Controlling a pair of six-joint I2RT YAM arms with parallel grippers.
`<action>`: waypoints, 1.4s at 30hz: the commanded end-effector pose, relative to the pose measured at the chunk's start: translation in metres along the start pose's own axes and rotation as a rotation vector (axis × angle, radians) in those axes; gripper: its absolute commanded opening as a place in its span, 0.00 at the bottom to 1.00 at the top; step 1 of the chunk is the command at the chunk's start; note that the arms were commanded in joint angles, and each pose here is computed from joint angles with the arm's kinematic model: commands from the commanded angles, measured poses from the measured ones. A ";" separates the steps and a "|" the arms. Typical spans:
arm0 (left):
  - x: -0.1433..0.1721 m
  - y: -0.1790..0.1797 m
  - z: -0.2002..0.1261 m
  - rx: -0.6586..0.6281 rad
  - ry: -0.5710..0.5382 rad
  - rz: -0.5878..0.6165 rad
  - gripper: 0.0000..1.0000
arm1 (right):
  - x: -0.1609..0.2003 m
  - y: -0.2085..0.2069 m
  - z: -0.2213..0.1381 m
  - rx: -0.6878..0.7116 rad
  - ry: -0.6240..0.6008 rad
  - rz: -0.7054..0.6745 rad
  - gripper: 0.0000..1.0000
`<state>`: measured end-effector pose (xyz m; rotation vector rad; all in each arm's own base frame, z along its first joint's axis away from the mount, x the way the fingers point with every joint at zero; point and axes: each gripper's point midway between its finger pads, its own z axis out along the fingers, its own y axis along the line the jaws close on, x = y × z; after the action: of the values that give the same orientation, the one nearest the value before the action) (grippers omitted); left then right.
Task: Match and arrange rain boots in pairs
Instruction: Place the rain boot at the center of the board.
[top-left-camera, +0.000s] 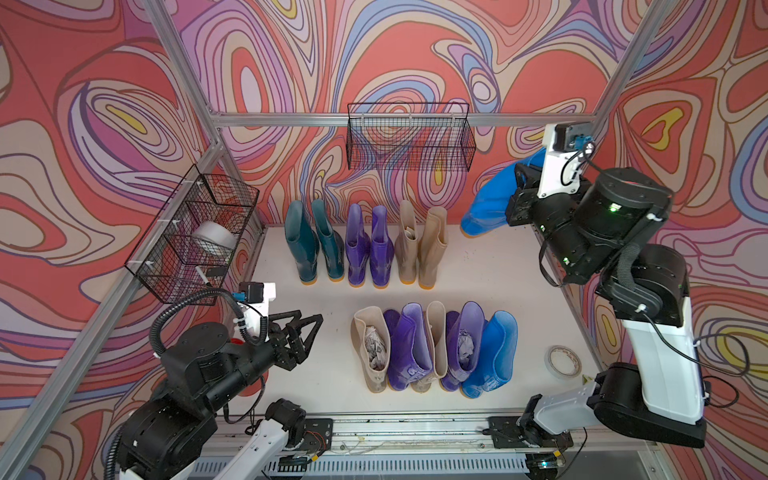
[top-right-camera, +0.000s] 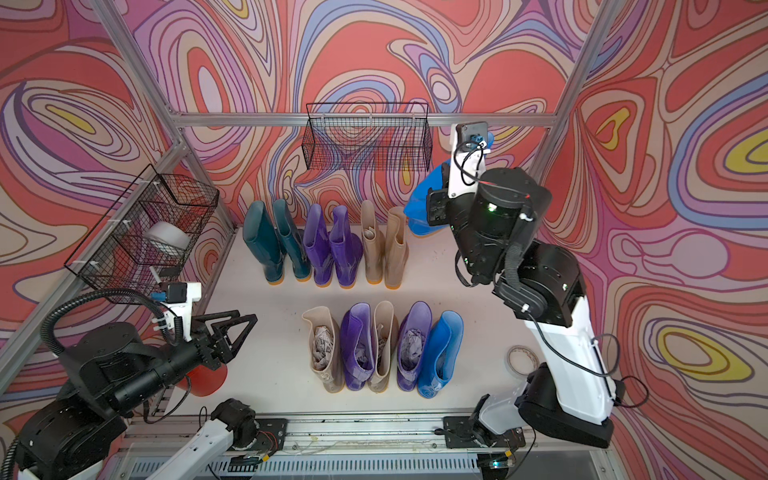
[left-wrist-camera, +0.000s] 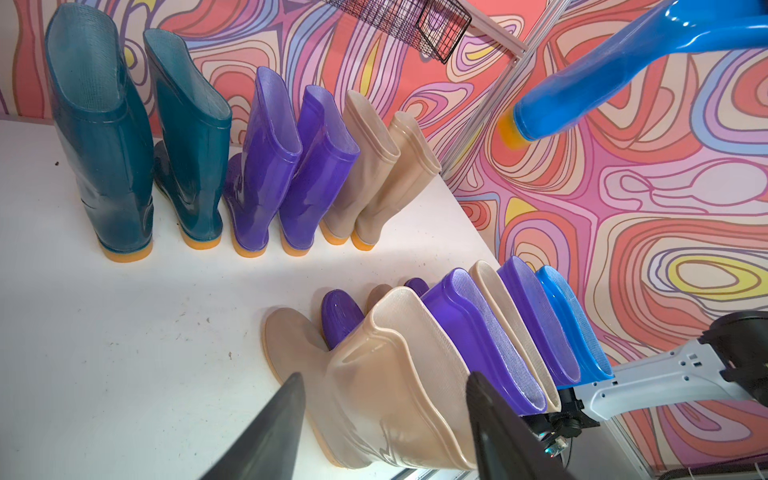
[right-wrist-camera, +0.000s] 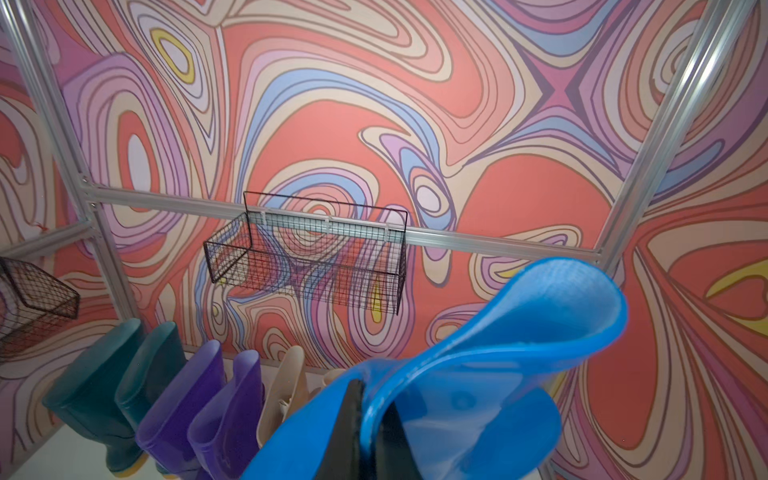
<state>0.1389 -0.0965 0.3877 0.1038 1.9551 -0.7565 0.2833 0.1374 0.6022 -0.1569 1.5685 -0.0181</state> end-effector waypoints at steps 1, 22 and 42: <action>-0.003 -0.005 0.007 0.030 -0.002 -0.006 0.64 | 0.001 -0.025 0.000 0.077 0.007 0.023 0.00; 0.002 0.004 0.021 -0.003 0.019 -0.014 0.64 | 0.157 -0.099 0.109 0.035 0.433 0.255 0.00; 0.004 0.009 0.058 -0.002 0.047 -0.015 0.64 | 0.245 -0.076 0.172 -0.091 0.658 0.304 0.00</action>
<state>0.1801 -0.1177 0.3595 0.1038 2.0227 -0.7559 0.4504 0.0433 0.3354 0.0621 2.3630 0.2142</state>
